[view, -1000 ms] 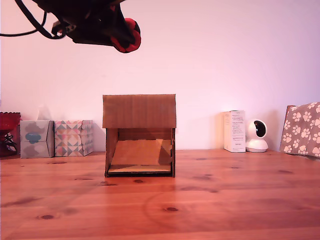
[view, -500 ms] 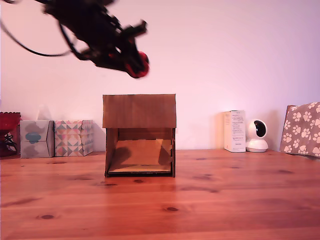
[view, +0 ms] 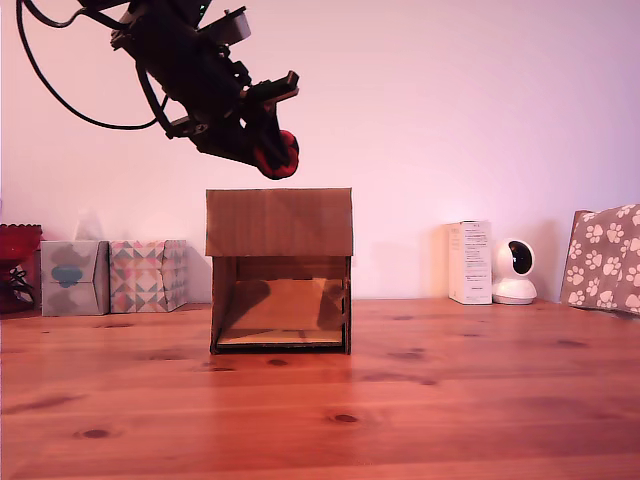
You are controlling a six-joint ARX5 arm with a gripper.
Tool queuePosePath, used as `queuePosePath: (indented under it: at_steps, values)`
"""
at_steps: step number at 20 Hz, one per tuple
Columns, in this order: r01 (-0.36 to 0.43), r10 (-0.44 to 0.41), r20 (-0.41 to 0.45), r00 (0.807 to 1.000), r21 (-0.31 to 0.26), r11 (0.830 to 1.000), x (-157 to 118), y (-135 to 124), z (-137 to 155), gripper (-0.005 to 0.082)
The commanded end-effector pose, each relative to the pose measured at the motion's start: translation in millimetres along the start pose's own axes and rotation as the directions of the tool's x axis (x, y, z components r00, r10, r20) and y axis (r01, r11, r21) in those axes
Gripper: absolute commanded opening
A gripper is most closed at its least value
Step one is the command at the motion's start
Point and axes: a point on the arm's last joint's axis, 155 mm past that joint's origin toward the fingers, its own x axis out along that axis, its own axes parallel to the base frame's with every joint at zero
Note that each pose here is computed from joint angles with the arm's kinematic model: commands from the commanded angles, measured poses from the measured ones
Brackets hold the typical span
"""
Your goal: Drop the footbag into the cardboard dice tower
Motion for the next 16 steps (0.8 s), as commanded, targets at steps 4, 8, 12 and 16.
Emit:
queuePosePath:
  at_steps: [4,8,12,16]
  values:
    - [0.003,-0.004,0.008,1.0,0.052,0.999,2.7,-1.6,2.9,0.0747]
    - [0.006,-0.003,-0.069,0.998,0.04,0.999,-7.2,-3.9,-12.3,0.0557]
    - [0.054,-0.05,-0.205,0.977,0.011,0.998,-23.9,-22.4,-41.8,0.0039]
    - [0.114,-0.107,-0.308,0.945,0.005,0.993,-31.5,-45.7,-69.4,-0.002]
